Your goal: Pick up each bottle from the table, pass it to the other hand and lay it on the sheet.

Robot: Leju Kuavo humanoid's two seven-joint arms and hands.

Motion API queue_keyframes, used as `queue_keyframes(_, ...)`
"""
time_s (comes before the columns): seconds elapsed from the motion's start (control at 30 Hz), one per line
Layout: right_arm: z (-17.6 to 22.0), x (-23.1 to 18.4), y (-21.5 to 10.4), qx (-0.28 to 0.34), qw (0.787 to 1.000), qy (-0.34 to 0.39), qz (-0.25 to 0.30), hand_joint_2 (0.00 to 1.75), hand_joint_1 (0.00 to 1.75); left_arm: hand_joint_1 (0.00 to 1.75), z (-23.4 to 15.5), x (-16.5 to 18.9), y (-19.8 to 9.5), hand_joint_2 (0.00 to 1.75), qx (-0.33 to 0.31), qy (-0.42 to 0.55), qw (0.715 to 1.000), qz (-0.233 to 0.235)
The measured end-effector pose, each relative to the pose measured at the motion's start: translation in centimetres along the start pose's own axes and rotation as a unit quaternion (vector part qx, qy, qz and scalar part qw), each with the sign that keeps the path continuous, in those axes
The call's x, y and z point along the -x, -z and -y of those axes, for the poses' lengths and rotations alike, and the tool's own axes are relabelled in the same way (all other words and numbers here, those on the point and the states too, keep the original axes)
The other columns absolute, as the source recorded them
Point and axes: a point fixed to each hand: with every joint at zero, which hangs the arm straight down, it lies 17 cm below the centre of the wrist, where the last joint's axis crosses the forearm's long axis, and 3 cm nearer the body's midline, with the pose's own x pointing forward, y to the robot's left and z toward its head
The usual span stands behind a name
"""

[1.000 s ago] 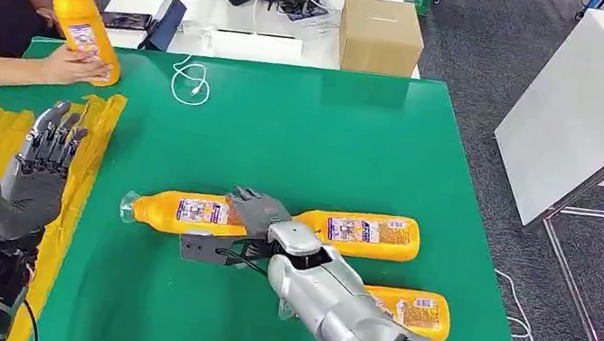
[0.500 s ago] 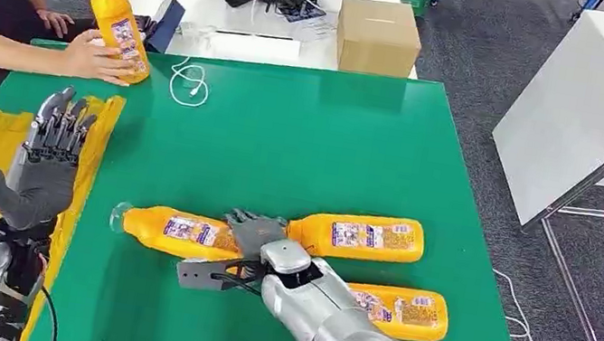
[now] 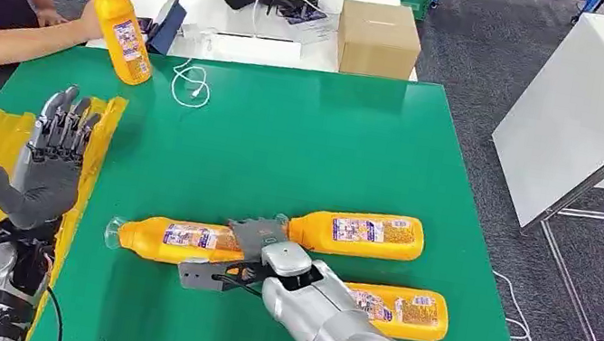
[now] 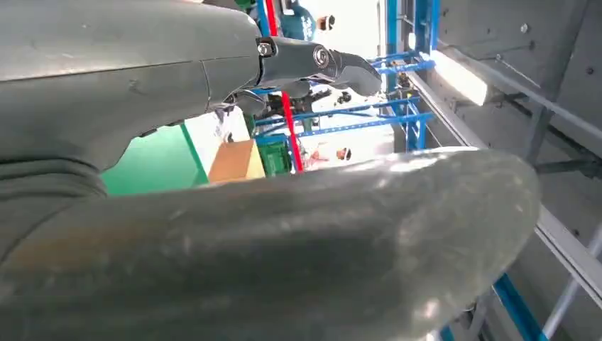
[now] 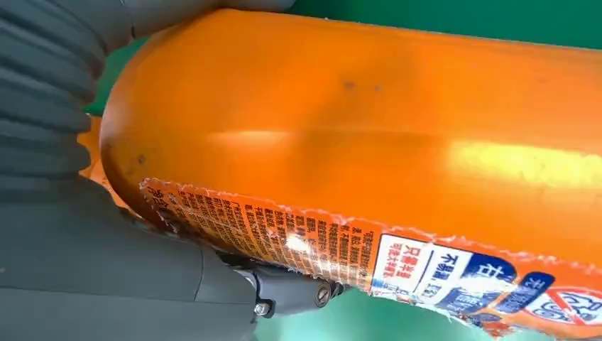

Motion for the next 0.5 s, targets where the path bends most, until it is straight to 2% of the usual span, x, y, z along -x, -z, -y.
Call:
queue_keyframes(0.3,0.2,0.0,0.0,0.006,1.000,0.009,0.001,1.75,1.75,0.00,-0.1,0.0,-0.1,0.00,-0.003,0.001,1.000,-0.001)
queue_keyframes(0.5,2.6,-0.9,0.1,0.086,0.991,0.099,0.030,1.75,1.75,0.00,-1.3,0.1,-1.0,0.00,-0.032,0.017,0.999,-0.007)
